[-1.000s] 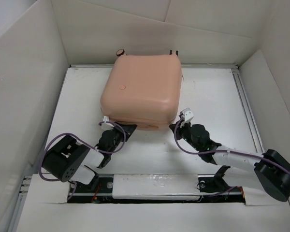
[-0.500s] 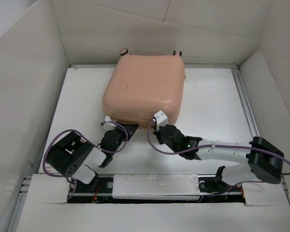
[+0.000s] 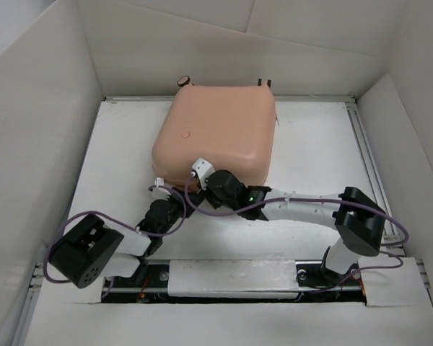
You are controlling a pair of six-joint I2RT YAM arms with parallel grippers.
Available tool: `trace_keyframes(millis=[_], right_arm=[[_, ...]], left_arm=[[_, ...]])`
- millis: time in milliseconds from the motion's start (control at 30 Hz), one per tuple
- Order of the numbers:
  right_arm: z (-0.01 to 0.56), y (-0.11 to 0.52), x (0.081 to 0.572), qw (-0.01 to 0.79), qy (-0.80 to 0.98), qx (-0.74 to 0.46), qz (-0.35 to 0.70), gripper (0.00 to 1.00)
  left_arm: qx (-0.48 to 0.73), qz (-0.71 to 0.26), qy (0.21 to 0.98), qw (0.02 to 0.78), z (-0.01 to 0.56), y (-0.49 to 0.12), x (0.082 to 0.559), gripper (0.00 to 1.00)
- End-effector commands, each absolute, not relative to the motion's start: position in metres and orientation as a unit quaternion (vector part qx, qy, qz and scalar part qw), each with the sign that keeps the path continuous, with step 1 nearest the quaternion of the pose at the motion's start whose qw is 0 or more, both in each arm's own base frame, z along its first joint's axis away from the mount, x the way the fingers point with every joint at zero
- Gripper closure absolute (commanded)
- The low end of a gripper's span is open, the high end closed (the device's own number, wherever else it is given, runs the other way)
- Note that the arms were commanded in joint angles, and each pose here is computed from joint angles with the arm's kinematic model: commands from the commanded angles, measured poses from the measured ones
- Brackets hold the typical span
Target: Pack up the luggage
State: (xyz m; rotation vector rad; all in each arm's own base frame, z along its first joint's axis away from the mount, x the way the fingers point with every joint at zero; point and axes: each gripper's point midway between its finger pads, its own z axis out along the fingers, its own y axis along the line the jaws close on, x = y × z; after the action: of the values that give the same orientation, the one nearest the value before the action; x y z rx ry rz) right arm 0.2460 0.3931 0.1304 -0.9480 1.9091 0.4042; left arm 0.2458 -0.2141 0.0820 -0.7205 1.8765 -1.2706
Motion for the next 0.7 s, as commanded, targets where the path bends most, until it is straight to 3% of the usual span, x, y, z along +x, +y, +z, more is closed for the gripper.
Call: trace_keyframes(millis=[0, 200, 300, 333, 400, 433, 467, 500, 567, 667], right_arm=[[0.195, 0.460, 0.203, 0.474, 0.690, -0.446, 0.317, 1.00], [0.191, 0.472, 0.195, 0.425, 0.665, -0.482, 0.381, 1.00], [0.191, 0.458, 0.192, 0.440, 0.683, -0.460, 0.358, 1.00], [0.214, 0.446, 0.192, 0.462, 0.679, -0.442, 0.361, 0.90], [0.228, 0.431, 0.182, 0.478, 0.682, -0.420, 0.361, 0.73], [0.220, 0.414, 0.183, 0.481, 0.694, -0.412, 0.342, 0.58], [0.249, 0.397, 0.179, 0.505, 0.682, -0.393, 0.353, 0.53], [0.256, 0.386, 0.178, 0.512, 0.685, -0.382, 0.349, 0.48], [0.277, 0.354, 0.179, 0.535, 0.688, -0.358, 0.335, 0.40], [0.285, 0.309, 0.207, 0.560, 0.719, -0.294, 0.287, 0.44]], left_arm=[[-0.157, -0.603, 0.686, 0.375, 0.148, -0.243, 0.216, 1.00], [-0.146, -0.579, 0.696, 0.399, 0.151, -0.230, 0.208, 0.98], [-0.135, -0.563, 0.702, 0.414, 0.158, -0.223, 0.204, 0.70], [-0.133, -0.555, 0.704, 0.422, 0.160, -0.219, 0.204, 0.50], [-0.127, -0.521, 0.727, 0.429, 0.152, -0.211, 0.201, 0.34], [-0.124, -0.527, 0.710, 0.449, 0.169, -0.204, 0.198, 0.30], [-0.124, -0.523, 0.706, 0.460, 0.179, -0.200, 0.197, 0.23], [-0.135, -0.496, 0.723, 0.461, 0.170, -0.191, 0.197, 0.21], [-0.139, -0.504, 0.688, 0.503, 0.211, -0.176, 0.193, 0.19], [-0.160, -0.473, 0.680, 0.537, 0.235, -0.160, 0.201, 0.17]])
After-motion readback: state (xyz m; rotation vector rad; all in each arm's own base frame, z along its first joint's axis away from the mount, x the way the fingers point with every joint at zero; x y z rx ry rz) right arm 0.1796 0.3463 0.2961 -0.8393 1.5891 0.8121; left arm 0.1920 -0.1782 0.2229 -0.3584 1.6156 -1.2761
